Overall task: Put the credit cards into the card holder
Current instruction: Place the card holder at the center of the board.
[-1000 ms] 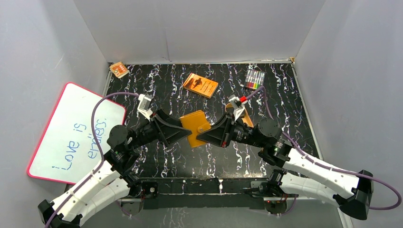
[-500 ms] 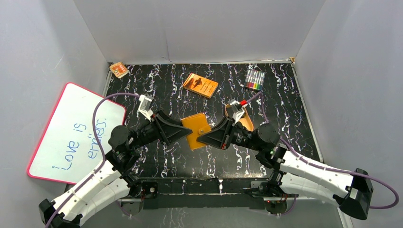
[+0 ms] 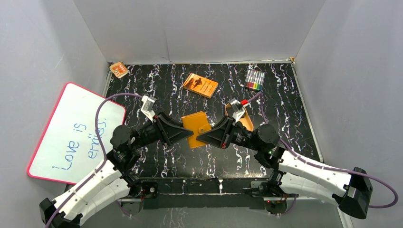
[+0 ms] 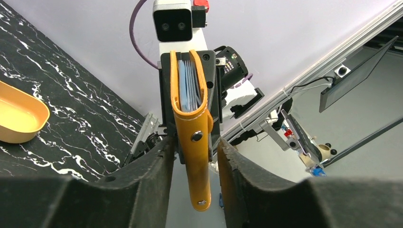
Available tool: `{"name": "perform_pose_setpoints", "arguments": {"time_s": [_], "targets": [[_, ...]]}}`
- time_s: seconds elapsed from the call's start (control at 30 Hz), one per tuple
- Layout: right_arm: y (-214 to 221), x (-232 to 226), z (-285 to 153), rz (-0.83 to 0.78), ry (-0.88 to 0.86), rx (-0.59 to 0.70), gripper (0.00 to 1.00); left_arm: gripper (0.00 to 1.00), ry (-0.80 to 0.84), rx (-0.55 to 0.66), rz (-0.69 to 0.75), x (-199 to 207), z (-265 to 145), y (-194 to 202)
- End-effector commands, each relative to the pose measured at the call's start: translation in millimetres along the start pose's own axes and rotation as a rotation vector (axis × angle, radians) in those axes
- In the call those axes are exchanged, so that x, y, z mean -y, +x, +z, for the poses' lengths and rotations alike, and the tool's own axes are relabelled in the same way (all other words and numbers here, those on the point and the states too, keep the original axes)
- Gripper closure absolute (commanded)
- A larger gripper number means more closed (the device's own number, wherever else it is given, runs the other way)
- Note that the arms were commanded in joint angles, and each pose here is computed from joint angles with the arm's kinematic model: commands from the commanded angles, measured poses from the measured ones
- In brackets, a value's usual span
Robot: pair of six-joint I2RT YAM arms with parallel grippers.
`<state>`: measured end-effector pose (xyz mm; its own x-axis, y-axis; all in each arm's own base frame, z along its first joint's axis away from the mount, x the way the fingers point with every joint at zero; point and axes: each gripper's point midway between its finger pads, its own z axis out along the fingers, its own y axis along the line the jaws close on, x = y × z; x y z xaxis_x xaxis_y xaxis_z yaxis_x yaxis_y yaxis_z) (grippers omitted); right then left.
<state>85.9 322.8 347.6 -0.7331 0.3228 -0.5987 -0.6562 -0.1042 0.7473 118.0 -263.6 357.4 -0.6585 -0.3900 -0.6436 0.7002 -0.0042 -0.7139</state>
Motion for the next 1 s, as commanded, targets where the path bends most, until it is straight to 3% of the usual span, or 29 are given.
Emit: {"name": "perform_pose_setpoints", "arguments": {"time_s": [0.0,0.2,0.27,0.4,0.5,0.63,0.77,0.97], "targets": [[-16,-24,2,-0.027,-0.087,0.055,1.00,0.68,0.038,-0.016,0.021,9,1,1],[-13,-19,4,-0.031,-0.050,0.027,1.00,0.99,0.014,-0.027,0.005,2,1,4],[-11,-18,4,-0.037,-0.034,0.008,0.92,1.00,-0.010,-0.016,0.007,-1,0,2],[-10,-19,0,-0.053,-0.010,-0.020,0.52,1.00,-0.083,-0.009,0.015,-9,-3,0],[-5,-15,-7,-0.069,0.058,-0.070,0.39,1.00,-0.145,0.003,0.026,-16,-8,-3],[2,-3,-32,-0.074,0.195,-0.119,0.33,1.00,-0.242,0.012,0.043,-27,-18,-4],[-12,-4,-65,-0.115,0.306,-0.049,0.30,1.00,-0.380,-0.016,0.038,-51,-28,2],[-41,16,-110,-0.233,0.592,0.013,0.29,1.00,-0.757,-0.158,-0.053,-121,-54,31]]}}
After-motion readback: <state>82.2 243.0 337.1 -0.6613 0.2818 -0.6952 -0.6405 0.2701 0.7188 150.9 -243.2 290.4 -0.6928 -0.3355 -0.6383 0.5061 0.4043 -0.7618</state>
